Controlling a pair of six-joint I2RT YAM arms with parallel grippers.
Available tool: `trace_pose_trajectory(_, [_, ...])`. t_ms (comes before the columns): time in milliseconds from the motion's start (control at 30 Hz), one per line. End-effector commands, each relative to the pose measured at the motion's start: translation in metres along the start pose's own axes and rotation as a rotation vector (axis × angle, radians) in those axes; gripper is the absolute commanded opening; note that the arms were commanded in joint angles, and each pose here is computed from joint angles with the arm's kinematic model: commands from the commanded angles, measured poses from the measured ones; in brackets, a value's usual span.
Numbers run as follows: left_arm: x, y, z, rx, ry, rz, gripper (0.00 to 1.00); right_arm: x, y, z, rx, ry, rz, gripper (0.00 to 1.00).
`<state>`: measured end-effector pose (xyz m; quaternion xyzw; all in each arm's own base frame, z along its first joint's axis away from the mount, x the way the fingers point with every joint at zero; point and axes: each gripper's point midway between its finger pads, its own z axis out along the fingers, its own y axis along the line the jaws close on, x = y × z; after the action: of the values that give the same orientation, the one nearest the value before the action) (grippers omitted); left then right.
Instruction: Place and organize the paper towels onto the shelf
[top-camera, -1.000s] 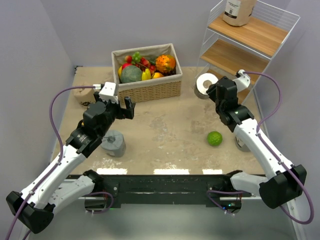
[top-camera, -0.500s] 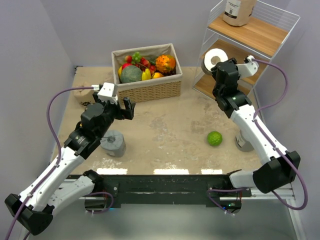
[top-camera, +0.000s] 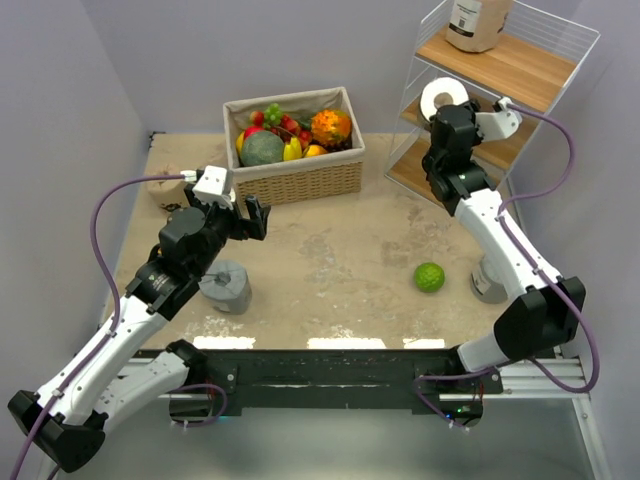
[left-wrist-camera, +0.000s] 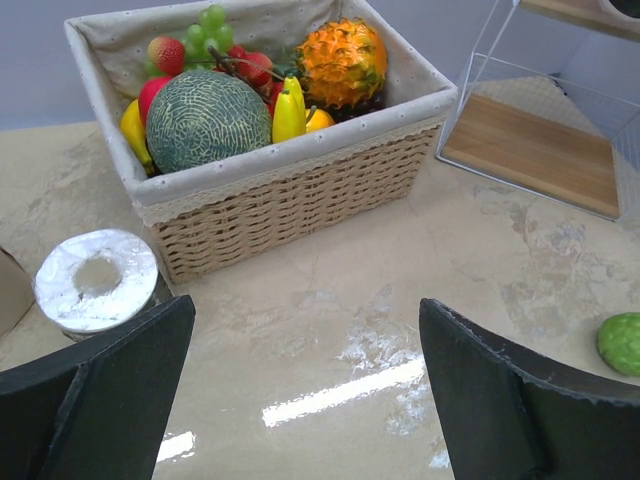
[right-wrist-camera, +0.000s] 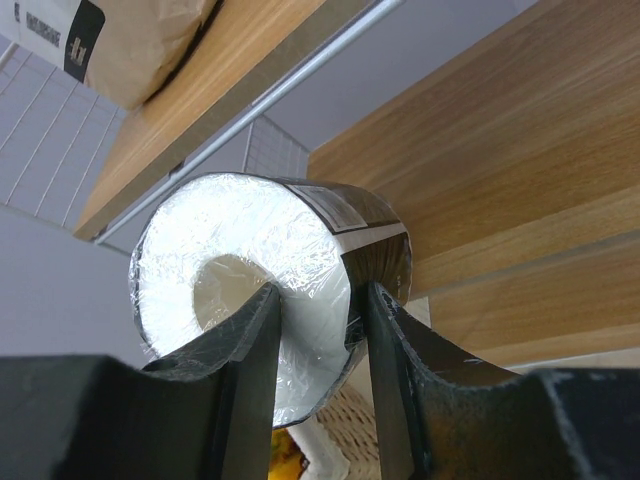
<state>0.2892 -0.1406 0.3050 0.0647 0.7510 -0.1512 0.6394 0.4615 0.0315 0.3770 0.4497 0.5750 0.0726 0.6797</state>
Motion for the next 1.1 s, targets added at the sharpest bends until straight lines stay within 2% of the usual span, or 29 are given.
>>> trace_pose_trajectory(0, [-0.012,-0.005,-0.001,0.019,-0.05,-0.016,1.0,-0.045,0.024,0.006,-0.015,-0.127,0.154,0.3])
trace_pose_trajectory(733, [-0.011,-0.006,0.0,0.021,-0.045,-0.013,1.0,-0.03,0.03,0.045,0.012,-0.162,0.13,0.32])
trace_pose_trajectory(1000, [-0.01,-0.006,0.001,0.022,-0.044,-0.013,1.0,-0.04,0.028,0.044,0.023,-0.187,0.112,0.51])
trace_pose_trajectory(1067, [-0.01,-0.006,0.001,0.023,-0.041,-0.01,1.0,-0.04,0.031,0.043,0.01,-0.179,0.103,0.52])
